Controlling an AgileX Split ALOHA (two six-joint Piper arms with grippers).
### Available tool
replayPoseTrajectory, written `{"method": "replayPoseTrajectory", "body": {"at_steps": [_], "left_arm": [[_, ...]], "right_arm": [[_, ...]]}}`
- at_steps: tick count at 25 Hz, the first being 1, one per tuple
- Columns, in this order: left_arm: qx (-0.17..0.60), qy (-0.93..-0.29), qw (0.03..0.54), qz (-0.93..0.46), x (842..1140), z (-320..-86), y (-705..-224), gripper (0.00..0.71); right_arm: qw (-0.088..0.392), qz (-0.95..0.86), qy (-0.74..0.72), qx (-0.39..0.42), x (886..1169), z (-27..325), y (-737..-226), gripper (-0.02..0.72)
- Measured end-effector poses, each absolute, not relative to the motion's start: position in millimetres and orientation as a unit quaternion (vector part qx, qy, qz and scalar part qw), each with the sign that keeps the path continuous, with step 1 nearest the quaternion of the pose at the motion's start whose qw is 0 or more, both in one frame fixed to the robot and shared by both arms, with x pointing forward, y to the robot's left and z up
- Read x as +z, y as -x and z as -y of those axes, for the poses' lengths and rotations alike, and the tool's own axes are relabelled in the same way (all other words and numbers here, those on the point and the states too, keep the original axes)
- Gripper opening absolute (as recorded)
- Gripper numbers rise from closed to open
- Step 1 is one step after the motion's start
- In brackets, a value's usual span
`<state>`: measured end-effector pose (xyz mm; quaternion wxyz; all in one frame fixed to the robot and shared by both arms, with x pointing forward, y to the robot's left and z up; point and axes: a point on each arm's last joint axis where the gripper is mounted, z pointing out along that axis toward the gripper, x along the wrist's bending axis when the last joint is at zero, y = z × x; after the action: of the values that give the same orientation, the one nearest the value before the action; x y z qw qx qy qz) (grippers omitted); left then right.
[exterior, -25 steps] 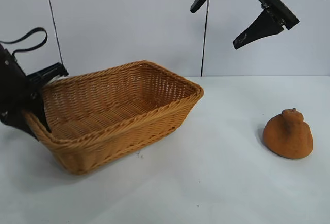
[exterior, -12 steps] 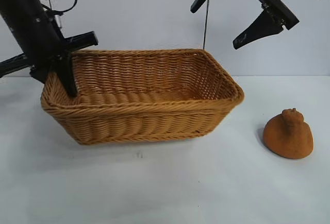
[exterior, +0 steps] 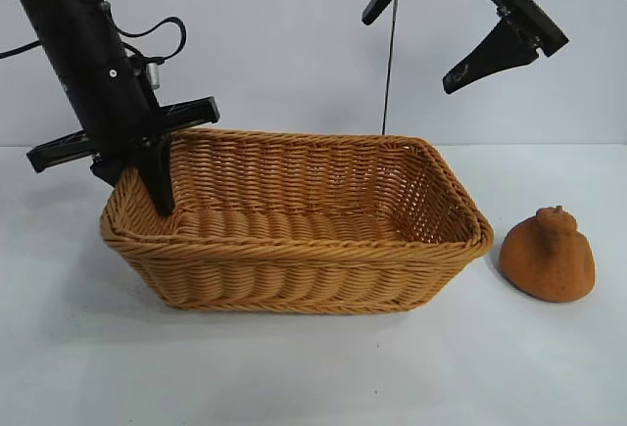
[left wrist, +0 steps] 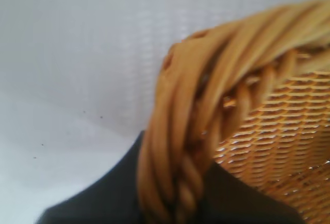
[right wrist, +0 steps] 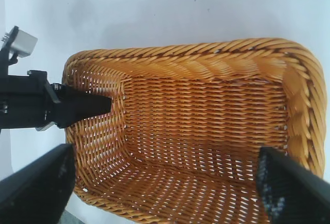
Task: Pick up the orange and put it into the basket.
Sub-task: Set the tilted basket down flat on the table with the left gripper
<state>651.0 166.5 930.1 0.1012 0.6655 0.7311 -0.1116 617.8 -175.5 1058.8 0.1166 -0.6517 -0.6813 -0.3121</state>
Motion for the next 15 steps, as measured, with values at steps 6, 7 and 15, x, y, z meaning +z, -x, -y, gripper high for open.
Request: {"method": "replayPoseTrajectory", "body": {"at_steps": [6,7,15], "left_arm": [[-0.118,-0.66,0.111,-0.733,931.4,-164.1,-653.3,0.451],[-0.118,-0.661,0.112,-0.732,933.2,-163.8,-654.1,0.52],[-0.097,-0.689,0.143,-0.703,993.1,-161.9,-662.1,0.638]], "right_arm": [[0.117,0.681,0.652,-0.312,1058.8,175.5,-617.8,0.652],[0.117,0.681,0.652,-0.312,1058.8,175.5,-617.8,0.652],[0.118,0.682,0.652,-0.311,1058.7,175.4,-617.5,0.652]]}}
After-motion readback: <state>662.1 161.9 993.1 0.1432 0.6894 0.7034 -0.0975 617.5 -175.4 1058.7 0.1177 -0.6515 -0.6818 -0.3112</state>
